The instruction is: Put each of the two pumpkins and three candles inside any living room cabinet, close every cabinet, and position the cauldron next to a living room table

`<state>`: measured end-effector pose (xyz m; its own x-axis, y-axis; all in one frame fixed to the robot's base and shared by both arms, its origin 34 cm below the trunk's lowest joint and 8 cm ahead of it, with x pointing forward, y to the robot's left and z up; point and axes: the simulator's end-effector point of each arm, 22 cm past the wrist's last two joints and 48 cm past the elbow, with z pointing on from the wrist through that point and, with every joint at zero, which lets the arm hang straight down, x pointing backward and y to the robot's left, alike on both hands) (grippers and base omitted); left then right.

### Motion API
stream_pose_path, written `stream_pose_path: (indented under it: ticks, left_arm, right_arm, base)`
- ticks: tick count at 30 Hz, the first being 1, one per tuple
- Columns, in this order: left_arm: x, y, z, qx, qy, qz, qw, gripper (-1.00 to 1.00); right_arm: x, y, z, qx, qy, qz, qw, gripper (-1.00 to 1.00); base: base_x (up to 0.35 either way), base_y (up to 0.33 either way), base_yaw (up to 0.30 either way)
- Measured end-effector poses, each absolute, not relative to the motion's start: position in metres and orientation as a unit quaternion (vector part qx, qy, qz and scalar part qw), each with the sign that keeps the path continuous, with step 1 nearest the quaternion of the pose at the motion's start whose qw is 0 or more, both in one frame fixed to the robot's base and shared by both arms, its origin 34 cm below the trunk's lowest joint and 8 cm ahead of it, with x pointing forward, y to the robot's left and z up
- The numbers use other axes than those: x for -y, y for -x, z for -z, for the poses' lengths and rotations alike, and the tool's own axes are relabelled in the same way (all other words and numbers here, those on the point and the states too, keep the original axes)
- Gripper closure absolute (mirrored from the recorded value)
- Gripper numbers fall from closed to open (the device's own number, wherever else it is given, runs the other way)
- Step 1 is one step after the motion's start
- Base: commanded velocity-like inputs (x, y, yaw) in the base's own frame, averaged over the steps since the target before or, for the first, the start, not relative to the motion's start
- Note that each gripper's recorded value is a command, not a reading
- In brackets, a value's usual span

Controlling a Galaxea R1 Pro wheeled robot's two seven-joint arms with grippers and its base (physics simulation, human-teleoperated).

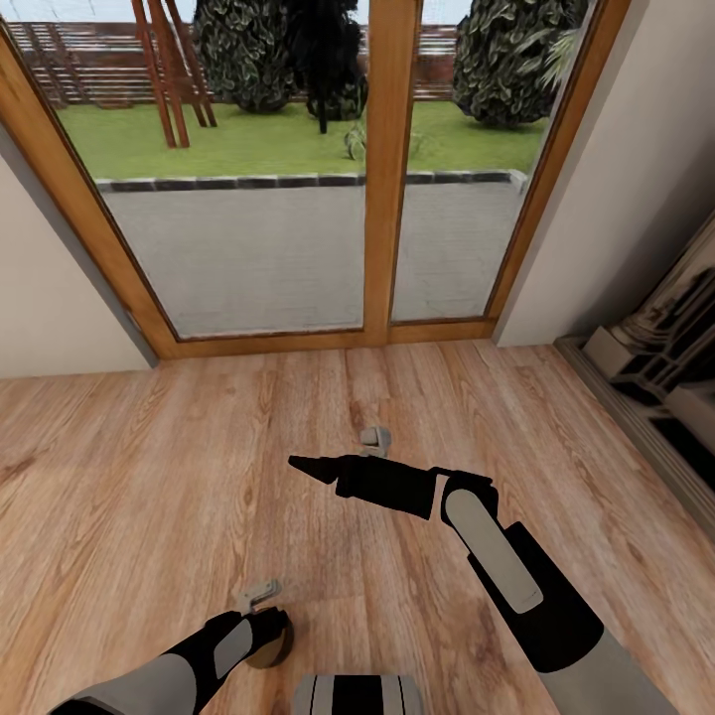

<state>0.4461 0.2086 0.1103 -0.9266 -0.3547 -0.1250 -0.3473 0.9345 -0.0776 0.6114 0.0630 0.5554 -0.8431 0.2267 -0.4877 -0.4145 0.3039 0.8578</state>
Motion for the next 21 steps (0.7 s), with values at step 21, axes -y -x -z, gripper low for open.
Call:
stream_pose_path:
  ticks: [21]
  left_arm:
    - [-0.214,-0.456,-0.12,-0.98,0.179,0.026,0.081,1.0]
  right_arm:
    - [-0.063,-0.61,-0.568,-0.757,0.069,-0.585,0.282,-1.0]
  base:
    - [0.0,0.0,0.0]
